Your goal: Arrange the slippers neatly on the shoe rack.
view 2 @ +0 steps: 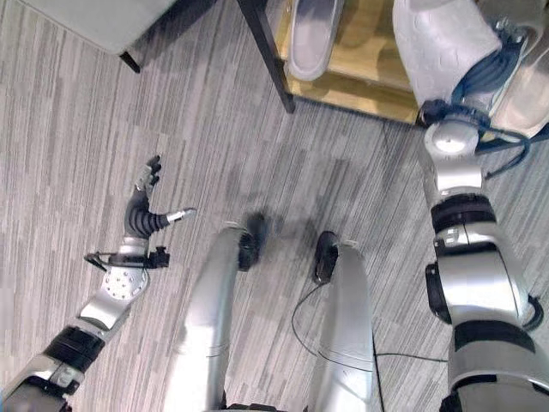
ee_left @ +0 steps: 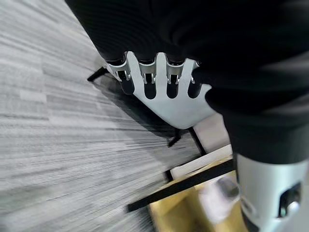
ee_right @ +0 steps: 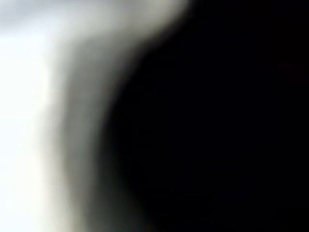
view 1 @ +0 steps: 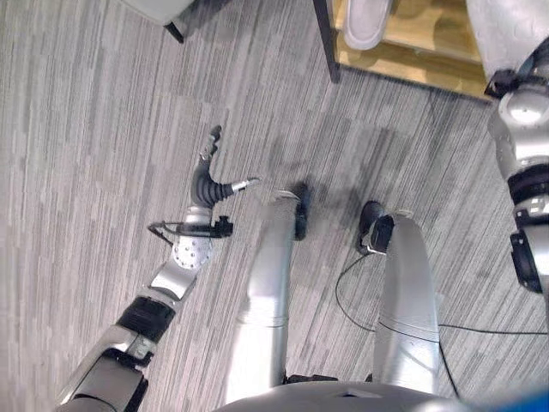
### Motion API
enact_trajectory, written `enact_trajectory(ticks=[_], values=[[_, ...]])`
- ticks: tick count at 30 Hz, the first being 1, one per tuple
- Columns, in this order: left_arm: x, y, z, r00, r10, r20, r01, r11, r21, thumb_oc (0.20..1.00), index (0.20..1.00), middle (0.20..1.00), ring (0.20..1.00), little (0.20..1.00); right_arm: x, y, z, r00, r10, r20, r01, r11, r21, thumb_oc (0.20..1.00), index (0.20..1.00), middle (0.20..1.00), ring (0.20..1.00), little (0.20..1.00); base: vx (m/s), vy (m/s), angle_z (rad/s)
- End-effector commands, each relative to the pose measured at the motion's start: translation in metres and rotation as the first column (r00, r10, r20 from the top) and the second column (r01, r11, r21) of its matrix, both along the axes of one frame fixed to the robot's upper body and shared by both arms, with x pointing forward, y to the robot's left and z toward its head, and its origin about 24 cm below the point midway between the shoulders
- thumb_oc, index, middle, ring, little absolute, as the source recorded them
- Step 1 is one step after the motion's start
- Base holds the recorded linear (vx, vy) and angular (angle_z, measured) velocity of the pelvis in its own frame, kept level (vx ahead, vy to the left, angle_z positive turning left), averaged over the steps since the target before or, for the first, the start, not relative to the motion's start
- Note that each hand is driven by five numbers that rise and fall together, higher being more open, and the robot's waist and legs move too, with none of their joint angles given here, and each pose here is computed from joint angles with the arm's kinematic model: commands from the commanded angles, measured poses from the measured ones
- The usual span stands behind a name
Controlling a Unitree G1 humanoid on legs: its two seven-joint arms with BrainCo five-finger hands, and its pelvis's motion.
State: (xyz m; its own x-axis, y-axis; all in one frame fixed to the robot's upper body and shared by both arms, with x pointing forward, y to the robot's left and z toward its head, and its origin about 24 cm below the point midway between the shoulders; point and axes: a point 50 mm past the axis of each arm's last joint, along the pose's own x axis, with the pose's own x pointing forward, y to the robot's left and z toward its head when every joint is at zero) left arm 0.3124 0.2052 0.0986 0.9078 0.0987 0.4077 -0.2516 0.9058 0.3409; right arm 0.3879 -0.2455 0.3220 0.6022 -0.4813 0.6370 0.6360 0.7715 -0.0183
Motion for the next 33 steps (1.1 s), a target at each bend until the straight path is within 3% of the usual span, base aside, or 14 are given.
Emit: enact_trajectory(ticks=[1, 4, 10, 13, 27, 28, 33], values=[[-0.008, 0.018, -0.03, 0.99, 0.109, -0.088, -0.105, 0.994, 0.042, 1.0, 1.0, 1.0, 1.0, 1.0, -0.012, 0.006, 0.033, 0.985, 0.052, 0.166, -0.054, 0.998, 0.012, 0.2, 0.2, 0.2, 0.2, 0.2, 0.34, 0.152, -0.44], [-0.016, 0.036, -0.051, 0.965, 0.192, -0.179, -0.191, 0.981, 0.025, 1.0, 1.0, 1.0, 1.0, 1.0, -0.01, 0.009, 0.032, 0.984, 0.058, 0.166, -0.064, 0.998, 0.03, 0.2, 0.2, 0.2, 0.2, 0.2, 0.26, 0.098, -0.3], [-0.028, 0.043, -0.078, 0.929, 0.255, -0.267, -0.237, 0.967, 0.098, 1.0, 1.0, 1.0, 1.0, 1.0, -0.009, 0.016, 0.05, 0.984, 0.02, 0.18, -0.025, 0.999, 0.027, 0.2, 0.2, 0.2, 0.2, 0.2, 0.19, 0.103, -0.1], [-0.033, 0.05, -0.079, 0.925, 0.282, -0.257, -0.267, 0.959, 0.093, 1.0, 1.0, 1.0, 1.0, 1.0, -0.009, 0.009, 0.051, 0.984, -0.007, 0.178, -0.002, 0.999, 0.054, 0.2, 0.2, 0.2, 0.2, 0.2, 0.18, 0.068, -0.13], [-0.051, 0.051, -0.089, 0.926, 0.227, -0.301, -0.199, 0.972, 0.122, 1.0, 1.0, 1.0, 1.0, 1.0, -0.018, -0.03, 0.064, 0.979, -0.16, 0.126, 0.14, 0.978, 0.155, 0.2, 0.2, 0.2, 0.2, 0.2, 0.07, 0.061, -0.04], [-0.052, 0.054, -0.088, 0.924, 0.236, -0.3, -0.207, 0.97, 0.126, 1.0, 1.0, 1.0, 1.0, 1.0, -0.018, -0.03, 0.067, 0.979, -0.155, 0.129, 0.133, 0.977, 0.166, 1.0, 1.0, 1.0, 1.0, 1.0, 0.02, 0.03, 0.07], [-0.056, 0.057, -0.09, 0.923, 0.225, -0.312, -0.2, 0.974, 0.109, 1.0, 1.0, 1.0, 1.0, 1.0, -0.024, -0.041, 0.073, 0.973, -0.159, 0.166, 0.109, 0.955, 0.275, 1.0, 1.0, 1.0, 1.0, 1.0, 0.02, 0.035, 0.08]])
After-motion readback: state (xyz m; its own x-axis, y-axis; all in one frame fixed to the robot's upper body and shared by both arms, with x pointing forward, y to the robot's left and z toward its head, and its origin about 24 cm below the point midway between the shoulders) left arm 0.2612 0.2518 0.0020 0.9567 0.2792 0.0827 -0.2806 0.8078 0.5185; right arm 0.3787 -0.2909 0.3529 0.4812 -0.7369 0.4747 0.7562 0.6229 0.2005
